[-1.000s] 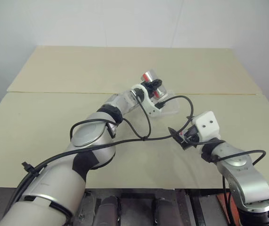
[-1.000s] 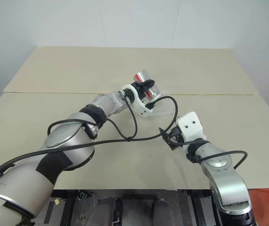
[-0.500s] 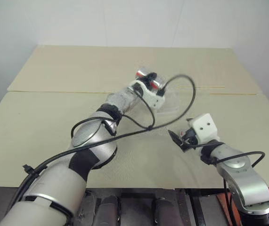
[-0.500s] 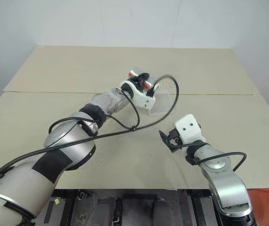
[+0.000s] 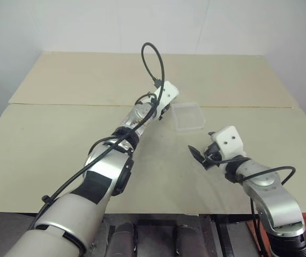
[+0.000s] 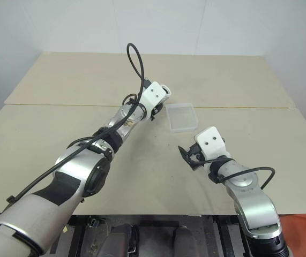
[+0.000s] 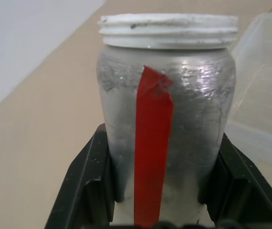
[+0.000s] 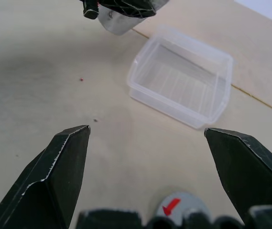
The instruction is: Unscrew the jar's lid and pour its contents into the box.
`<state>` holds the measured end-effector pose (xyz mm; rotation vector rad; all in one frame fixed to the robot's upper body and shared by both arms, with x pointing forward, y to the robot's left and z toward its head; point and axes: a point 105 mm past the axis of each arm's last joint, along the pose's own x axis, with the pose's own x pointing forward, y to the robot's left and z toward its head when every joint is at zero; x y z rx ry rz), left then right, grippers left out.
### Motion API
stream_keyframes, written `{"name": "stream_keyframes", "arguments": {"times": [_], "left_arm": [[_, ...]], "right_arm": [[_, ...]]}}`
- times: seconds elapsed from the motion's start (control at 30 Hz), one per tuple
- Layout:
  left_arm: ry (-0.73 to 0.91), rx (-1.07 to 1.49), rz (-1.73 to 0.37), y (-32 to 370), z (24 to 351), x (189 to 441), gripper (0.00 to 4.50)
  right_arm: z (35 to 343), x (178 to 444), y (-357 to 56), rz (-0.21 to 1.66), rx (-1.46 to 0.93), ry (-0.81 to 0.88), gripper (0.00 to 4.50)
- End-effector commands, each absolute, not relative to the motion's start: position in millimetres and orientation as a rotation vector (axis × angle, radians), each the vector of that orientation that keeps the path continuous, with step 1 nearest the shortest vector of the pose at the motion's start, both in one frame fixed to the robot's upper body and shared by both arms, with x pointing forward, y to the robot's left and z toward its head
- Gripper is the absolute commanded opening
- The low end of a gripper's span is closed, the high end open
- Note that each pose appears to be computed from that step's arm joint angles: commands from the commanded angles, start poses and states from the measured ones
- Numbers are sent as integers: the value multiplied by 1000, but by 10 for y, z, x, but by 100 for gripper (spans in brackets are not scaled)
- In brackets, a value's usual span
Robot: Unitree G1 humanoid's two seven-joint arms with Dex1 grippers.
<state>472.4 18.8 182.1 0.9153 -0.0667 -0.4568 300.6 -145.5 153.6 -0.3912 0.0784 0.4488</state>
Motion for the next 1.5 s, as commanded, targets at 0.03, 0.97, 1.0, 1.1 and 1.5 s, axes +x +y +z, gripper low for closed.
{"name": "stream_keyframes", "arguments": {"times": [0.03,0.97,1.0,1.1,1.5], "left_arm": [[-362,1347,-364,19,2300,4709,198],[-518,1770,-337,-222,2476,4645,198],[-453,1612,-344,-192,2474,4662,198],[-343,1344,-361,-102,2441,4700,198],[-77,79,-407,424,2331,4819,198]], "right_arm": [[1699,2942,-1458,430,-413,6,447],[1614,2638,-1483,350,-378,47,447],[1611,2642,-1489,350,-383,48,447],[1608,2664,-1509,347,-383,50,447],[1600,2853,-1472,399,-395,45,447]]}}
